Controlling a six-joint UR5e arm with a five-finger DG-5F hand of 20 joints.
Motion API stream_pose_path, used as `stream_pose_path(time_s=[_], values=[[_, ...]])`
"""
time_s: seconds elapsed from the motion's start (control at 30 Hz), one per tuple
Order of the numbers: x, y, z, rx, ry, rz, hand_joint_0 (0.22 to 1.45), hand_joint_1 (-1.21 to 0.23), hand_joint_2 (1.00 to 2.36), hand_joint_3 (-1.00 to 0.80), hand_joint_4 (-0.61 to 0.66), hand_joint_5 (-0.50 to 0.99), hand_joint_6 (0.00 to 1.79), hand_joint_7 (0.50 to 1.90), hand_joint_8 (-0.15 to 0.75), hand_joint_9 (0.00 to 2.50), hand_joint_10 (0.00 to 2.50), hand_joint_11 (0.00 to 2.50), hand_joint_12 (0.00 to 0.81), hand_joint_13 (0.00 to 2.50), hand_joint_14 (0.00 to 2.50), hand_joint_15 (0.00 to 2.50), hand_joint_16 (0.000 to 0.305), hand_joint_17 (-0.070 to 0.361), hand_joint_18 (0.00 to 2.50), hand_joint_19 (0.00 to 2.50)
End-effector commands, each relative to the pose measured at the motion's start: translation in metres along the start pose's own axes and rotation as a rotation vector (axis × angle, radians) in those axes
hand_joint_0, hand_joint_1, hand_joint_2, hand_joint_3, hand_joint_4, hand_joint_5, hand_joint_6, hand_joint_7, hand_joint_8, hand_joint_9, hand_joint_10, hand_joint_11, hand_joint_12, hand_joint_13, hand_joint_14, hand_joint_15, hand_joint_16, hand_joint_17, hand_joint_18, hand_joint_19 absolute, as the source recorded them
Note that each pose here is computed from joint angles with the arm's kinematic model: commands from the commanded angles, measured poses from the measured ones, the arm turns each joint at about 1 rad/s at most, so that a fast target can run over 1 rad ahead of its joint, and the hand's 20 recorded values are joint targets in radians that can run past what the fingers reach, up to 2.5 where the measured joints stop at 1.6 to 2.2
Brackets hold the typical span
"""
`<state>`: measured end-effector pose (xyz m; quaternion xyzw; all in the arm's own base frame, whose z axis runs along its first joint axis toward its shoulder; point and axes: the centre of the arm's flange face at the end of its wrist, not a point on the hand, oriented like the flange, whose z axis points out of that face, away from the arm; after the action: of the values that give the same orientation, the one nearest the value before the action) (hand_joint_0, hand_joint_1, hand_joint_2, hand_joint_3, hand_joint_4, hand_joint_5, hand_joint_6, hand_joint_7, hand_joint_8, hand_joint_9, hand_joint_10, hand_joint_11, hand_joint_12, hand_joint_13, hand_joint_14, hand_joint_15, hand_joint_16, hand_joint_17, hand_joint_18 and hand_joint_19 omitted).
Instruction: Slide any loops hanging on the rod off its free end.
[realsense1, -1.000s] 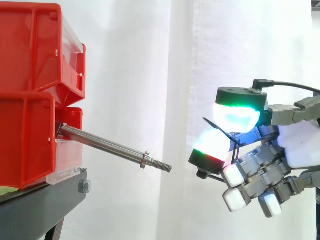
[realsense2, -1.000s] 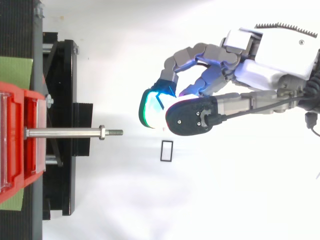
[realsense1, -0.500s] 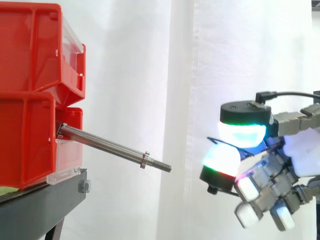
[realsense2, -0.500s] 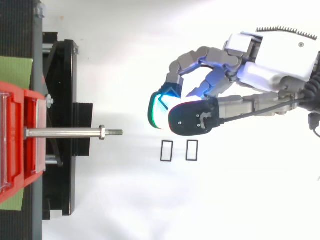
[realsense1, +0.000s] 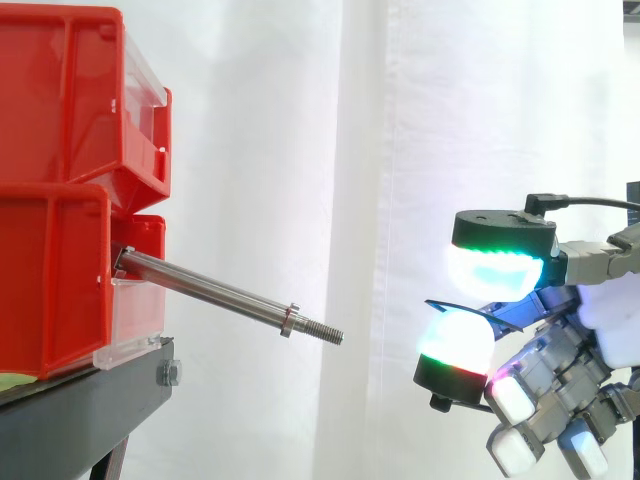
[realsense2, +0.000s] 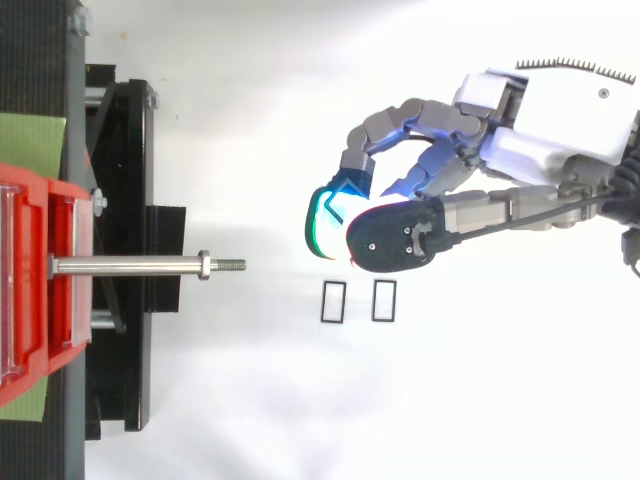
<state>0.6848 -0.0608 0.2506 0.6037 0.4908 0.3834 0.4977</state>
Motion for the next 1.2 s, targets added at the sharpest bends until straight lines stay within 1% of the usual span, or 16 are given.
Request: stream_pose_path(time_s=[0.0, 0.03, 0.1, 0.2, 0.37, 0.53, 0.67, 0.8, 0.97, 1.1, 1.13, 1.17], values=[[0.0002, 0.0008, -0.0002, -0.002, 0.0, 0.001, 0.58, -0.65, 1.01, -0.34, 0.19, -0.15, 0.86, 1.01, 0.391, 1.01, 0.01, 0.42, 0.409, 0.93, 0.01, 0.29, 0.059, 0.133, 1.01, 0.58], [0.0003, -0.0002, 0.0002, -0.001, 0.0, 0.0, 0.58, -0.69, 1.01, -0.31, 0.19, -0.15, 0.86, 1.03, 0.388, 1.01, 0.01, 0.41, 0.407, 0.93, 0.01, 0.3, 0.059, 0.133, 1.01, 0.59], [0.0002, 0.0001, 0.0005, -0.004, -0.001, 0.001, 0.59, -0.72, 1.02, -0.25, 0.18, -0.16, 0.87, 1.04, 0.378, 0.98, 0.01, 0.42, 0.408, 0.93, 0.01, 0.3, 0.059, 0.132, 1.01, 0.58], [0.0, 0.0007, 0.001, -0.01, -0.006, 0.004, 0.59, -0.75, 1.02, -0.21, 0.19, -0.17, 0.89, 0.98, 0.388, 0.95, 0.01, 0.41, 0.414, 0.93, 0.01, 0.29, 0.061, 0.138, 1.04, 0.57], [0.0011, 0.0007, 0.0009, -0.01, -0.004, 0.004, 0.59, -0.76, 1.01, -0.27, 0.17, -0.17, 0.9, 0.97, 0.375, 0.94, 0.01, 0.42, 0.402, 0.91, 0.01, 0.29, 0.058, 0.131, 1.01, 0.57], [0.002, 0.0007, 0.0007, -0.01, -0.004, 0.003, 0.61, -0.78, 1.01, -0.29, 0.14, -0.17, 0.9, 0.97, 0.371, 0.94, 0.01, 0.42, 0.399, 0.92, 0.01, 0.29, 0.057, 0.129, 1.01, 0.57], [0.002, 0.0007, 0.0007, -0.01, -0.004, 0.003, 0.62, -0.77, 1.02, -0.18, 0.04, -0.17, 0.91, 1.02, 0.372, 0.95, 0.01, 0.43, 0.397, 0.92, 0.01, 0.28, 0.057, 0.128, 1.02, 0.56], [0.0019, 0.0005, 0.0006, -0.008, -0.004, 0.004, 0.62, -0.76, 1.02, -0.06, -0.04, -0.16, 0.93, 1.0, 0.392, 0.99, 0.01, 0.41, 0.415, 0.95, 0.01, 0.27, 0.062, 0.139, 1.08, 0.53], [0.0009, 0.0005, 0.0007, -0.008, -0.006, 0.006, 0.63, -0.76, 1.01, 0.02, -0.15, -0.14, 0.93, 1.05, 0.417, 1.04, 0.01, 0.41, 0.435, 1.0, 0.01, 0.26, 0.066, 0.148, 1.12, 0.52], [0.002, 0.0007, 0.0007, -0.01, -0.004, 0.017, 0.63, -0.77, 1.0, 0.06, -0.2, -0.13, 0.93, 1.08, 0.416, 1.06, 0.01, 0.4, 0.432, 1.01, 0.01, 0.26, 0.067, 0.15, 1.14, 0.5], [0.003, 0.0007, 0.0006, -0.01, -0.002, 0.034, 0.63, -0.77, 1.0, 0.07, -0.21, -0.13, 0.93, 1.09, 0.417, 1.07, 0.01, 0.41, 0.431, 1.02, 0.01, 0.26, 0.067, 0.15, 1.15, 0.5], [0.003, 0.0007, 0.0006, -0.01, -0.002, 0.038, 0.63, -0.78, 1.0, 0.08, -0.22, -0.12, 0.93, 1.1, 0.415, 1.08, 0.01, 0.4, 0.436, 1.02, 0.01, 0.26, 0.067, 0.151, 1.15, 0.5]])
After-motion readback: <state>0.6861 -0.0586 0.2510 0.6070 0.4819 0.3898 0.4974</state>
